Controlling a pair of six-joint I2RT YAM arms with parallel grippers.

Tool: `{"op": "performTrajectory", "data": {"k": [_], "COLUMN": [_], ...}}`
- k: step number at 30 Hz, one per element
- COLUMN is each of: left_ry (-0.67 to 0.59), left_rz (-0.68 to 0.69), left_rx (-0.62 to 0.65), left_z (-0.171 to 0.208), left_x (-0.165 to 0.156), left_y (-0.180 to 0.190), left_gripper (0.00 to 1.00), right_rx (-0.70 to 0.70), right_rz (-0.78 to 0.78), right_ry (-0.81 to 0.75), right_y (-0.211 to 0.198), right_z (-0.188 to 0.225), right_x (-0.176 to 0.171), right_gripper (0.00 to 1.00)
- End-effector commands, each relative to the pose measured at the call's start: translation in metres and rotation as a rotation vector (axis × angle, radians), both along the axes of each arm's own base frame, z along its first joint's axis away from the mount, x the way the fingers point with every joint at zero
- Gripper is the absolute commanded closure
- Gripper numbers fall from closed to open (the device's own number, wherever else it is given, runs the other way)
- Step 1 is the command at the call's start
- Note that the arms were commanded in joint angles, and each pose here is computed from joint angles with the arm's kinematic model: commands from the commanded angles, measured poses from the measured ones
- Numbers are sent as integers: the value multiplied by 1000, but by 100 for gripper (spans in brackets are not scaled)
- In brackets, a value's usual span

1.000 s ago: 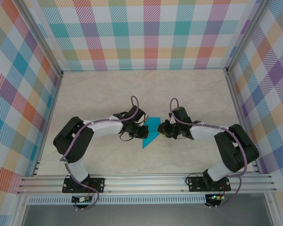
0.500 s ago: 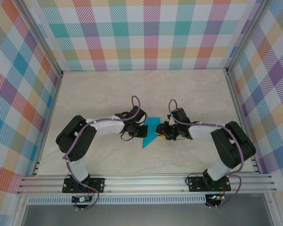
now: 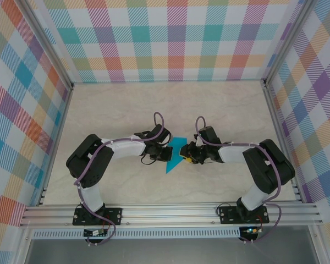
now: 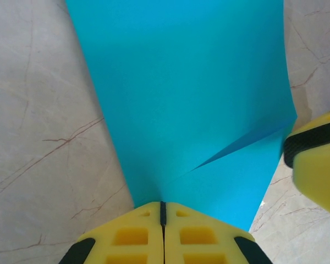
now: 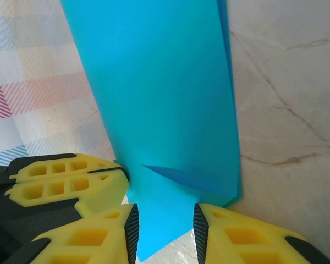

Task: Fold a paper plane with a square sheet of paper (pick it up from the middle)
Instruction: Third fold the triangle at the center of the table.

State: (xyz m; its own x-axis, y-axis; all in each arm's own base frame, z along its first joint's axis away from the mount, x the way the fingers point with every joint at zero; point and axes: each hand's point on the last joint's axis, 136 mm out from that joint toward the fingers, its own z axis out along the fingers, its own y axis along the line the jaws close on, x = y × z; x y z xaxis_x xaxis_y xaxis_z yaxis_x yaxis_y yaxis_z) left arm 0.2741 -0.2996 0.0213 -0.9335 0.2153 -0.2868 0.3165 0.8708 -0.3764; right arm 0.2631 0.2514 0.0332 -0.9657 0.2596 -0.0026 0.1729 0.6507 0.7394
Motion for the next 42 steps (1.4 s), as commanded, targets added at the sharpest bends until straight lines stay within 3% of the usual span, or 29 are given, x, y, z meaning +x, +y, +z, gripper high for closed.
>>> {"op": "performTrajectory", "data": {"k": [1,6,23,33,42], "left_ry": [-29,-47,-84,-77,-148], "left_rz": [8,19,44,46,60], "left_rx": [24,8,-42,-41,-93], "left_z": [-1,4,18,18,61], "left_x": [1,4,6,5,0], "left_y": [5,5,7,8,16], "left_gripper": [93,90,84,84,72], "right_rx": [-61,-97,26,73,28], "right_rz": [-43,-84,-44,45,148], "right_ry": [-31,-13,8,-46,-94], "right_y": [-14,-23,0,15,19], "right_z": [6,1,1,9,7], "right_x": [0,-2,3,8,5], "right_gripper": [62,58,55,61,66]}}
